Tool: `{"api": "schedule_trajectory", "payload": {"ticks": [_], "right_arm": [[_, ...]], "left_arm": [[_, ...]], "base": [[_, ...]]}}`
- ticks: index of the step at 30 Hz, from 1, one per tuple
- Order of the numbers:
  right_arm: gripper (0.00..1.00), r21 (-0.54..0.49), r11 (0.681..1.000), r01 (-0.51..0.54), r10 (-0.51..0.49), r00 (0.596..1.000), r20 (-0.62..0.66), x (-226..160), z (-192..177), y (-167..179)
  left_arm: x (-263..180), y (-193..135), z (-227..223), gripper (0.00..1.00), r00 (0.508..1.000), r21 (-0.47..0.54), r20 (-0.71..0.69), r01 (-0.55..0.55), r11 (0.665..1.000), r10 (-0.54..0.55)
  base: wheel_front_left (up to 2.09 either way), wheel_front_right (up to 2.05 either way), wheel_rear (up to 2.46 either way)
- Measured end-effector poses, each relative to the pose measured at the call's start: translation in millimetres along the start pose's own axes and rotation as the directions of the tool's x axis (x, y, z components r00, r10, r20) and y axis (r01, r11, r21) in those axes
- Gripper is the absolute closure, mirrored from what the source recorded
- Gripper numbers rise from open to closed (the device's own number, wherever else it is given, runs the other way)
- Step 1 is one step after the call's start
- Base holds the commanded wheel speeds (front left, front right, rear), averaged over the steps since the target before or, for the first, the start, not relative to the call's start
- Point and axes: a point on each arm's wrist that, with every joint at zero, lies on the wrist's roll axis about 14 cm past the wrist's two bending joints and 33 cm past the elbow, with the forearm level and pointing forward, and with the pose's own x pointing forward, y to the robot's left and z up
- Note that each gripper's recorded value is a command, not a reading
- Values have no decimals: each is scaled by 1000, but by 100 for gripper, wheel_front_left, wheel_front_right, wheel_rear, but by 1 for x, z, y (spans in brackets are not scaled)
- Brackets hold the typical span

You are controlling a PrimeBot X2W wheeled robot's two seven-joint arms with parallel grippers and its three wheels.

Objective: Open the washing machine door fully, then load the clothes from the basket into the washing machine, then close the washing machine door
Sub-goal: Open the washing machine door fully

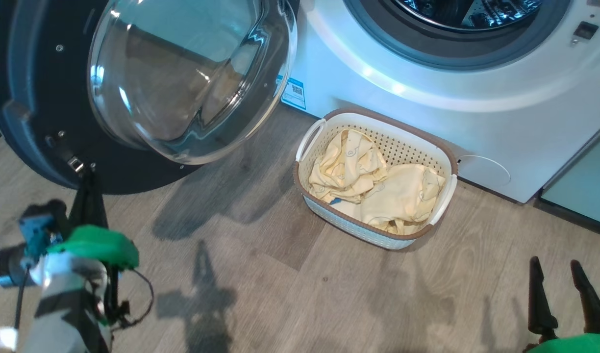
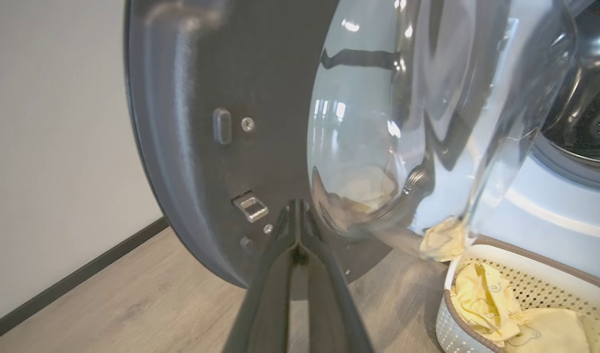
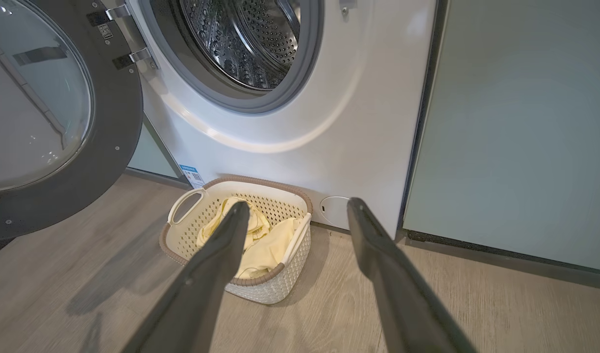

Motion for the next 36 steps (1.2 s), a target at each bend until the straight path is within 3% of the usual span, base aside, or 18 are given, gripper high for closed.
{"api": "schedule_trajectory", "payload": {"ticks": [12,13,14,16,17,27,36], "right_arm": [[0,-5,998,57,-56,996,66,-12,22,-13],[0,-5,998,60,-60,996,71,-13,24,-13],[0,-1,998,66,-65,995,77,-15,25,-14],[0,8,997,76,-77,993,89,-19,29,-16],[0,14,997,81,-82,992,95,-21,31,-17],[0,20,989,150,-151,976,157,-49,50,-32],[0,16,975,220,-218,948,232,-78,71,-45]], "left_arm": [[-45,-40,9,100,992,-84,56,119,989,-115],[-48,-44,11,67,990,-88,64,133,987,-127],[-50,-50,14,67,986,-92,73,154,984,-148],[-55,-65,18,16,977,-101,88,204,974,-196],[-57,-74,19,0,969,-106,95,236,966,-227],[-77,-140,23,0,893,-122,116,447,886,-435],[-85,-190,25,0,821,-135,112,571,810,-560]], "base": [[0,0,0],[0,0,0],[0,0,0],[0,0,0],[0,0,0],[0,0,0],[0,0,0]]}}
